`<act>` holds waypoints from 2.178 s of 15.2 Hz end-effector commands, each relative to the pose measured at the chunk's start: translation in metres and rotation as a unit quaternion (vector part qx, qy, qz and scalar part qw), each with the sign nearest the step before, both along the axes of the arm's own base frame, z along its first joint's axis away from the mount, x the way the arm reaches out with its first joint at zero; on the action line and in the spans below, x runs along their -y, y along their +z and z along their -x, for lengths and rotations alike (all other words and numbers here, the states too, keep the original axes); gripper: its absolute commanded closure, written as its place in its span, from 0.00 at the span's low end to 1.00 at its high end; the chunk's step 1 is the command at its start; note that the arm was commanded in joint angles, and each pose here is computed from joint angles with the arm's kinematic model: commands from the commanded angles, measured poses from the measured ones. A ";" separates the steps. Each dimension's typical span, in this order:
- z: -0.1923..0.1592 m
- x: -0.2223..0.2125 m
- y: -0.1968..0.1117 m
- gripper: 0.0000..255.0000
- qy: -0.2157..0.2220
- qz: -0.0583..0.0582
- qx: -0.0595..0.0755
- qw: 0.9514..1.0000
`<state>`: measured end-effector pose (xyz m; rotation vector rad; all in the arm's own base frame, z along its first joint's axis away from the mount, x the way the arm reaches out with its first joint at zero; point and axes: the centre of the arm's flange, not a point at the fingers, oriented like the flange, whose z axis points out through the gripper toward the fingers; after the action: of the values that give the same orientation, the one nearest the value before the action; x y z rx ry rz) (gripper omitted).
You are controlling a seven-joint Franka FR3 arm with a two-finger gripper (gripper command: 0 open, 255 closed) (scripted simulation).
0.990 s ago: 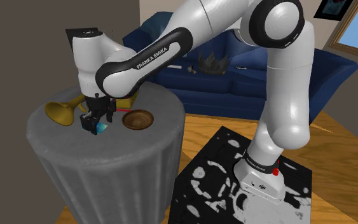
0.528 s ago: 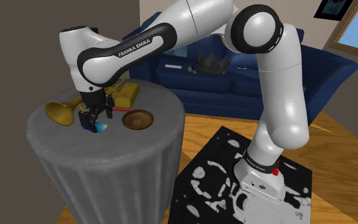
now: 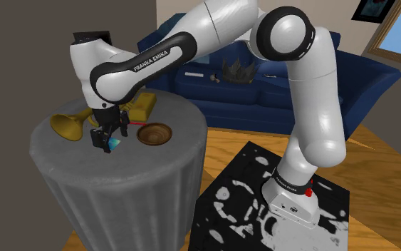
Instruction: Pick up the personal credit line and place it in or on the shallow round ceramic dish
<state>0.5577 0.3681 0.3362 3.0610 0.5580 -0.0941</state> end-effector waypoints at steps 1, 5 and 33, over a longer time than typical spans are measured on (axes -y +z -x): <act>0.000 0.000 0.000 0.00 0.000 0.000 0.000 1.000; 0.000 0.000 0.000 1.00 0.000 0.000 0.000 1.000; 0.000 0.000 0.111 1.00 0.000 0.000 0.000 1.000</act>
<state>0.5577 0.3678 0.4421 3.0612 0.5579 -0.0932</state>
